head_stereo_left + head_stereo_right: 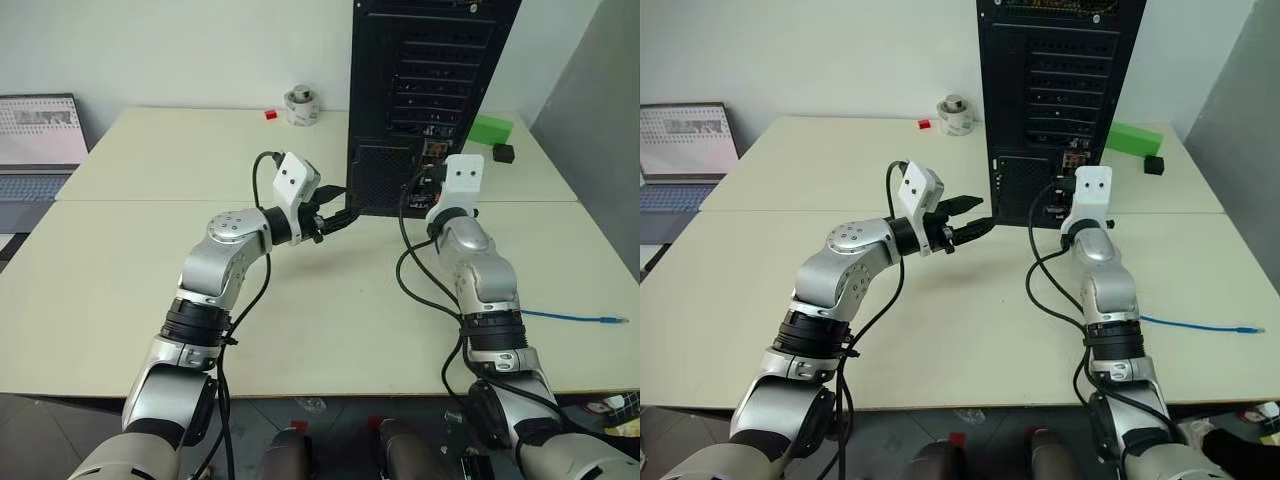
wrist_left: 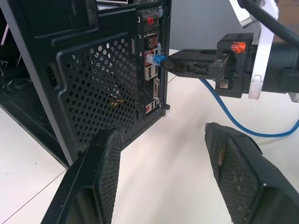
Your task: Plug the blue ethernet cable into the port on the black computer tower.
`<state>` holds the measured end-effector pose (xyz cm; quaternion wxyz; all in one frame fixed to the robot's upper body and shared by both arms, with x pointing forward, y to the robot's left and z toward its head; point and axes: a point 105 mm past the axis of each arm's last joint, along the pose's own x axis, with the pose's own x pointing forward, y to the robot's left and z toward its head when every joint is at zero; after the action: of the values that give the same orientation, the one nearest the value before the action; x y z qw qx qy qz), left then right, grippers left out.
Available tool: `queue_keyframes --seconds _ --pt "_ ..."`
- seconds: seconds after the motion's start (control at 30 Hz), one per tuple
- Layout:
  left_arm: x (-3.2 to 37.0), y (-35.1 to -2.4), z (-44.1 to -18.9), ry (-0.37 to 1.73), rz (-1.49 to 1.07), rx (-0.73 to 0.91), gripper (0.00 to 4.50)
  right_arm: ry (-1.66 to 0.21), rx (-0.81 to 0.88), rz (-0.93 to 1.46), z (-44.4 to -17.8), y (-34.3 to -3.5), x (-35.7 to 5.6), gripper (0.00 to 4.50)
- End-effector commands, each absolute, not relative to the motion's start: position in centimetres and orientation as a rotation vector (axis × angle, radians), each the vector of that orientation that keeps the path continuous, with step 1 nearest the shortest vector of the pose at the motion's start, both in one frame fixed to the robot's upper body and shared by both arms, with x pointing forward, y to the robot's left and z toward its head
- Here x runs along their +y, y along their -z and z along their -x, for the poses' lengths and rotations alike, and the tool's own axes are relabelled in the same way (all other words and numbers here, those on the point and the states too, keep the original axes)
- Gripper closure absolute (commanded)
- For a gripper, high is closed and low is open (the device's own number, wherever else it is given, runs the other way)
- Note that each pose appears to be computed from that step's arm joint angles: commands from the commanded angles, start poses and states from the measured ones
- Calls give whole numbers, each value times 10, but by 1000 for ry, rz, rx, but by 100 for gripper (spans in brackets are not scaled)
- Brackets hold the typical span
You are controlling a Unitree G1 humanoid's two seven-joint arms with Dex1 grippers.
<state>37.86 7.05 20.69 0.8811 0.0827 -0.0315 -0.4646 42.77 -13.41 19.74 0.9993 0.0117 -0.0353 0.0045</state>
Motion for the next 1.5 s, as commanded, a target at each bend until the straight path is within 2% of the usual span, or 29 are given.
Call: queue_keyframes --seconds 0.03,0.53,0.9,1.23,1.3,1.5 --pt "68 -227 -375 979 -189 -138 156 53 -100 -68 -428 -208 -145 450" --pt "61 -230 -373 1046 -235 -112 156 19 -122 -97 -432 -222 -119 450" --pt "60 -232 -376 1068 -282 -107 156 4 -127 -64 -441 -231 -115 450" --pt "64 -226 -378 1061 -284 -84 156 -62 -121 -31 -442 -222 -113 450" --pt "65 -224 -379 1057 -288 -79 156 -73 -110 -10 -441 -217 -116 380" --pt "68 -221 -382 1042 -302 -73 156 -104 -99 43 -435 -210 -126 249"
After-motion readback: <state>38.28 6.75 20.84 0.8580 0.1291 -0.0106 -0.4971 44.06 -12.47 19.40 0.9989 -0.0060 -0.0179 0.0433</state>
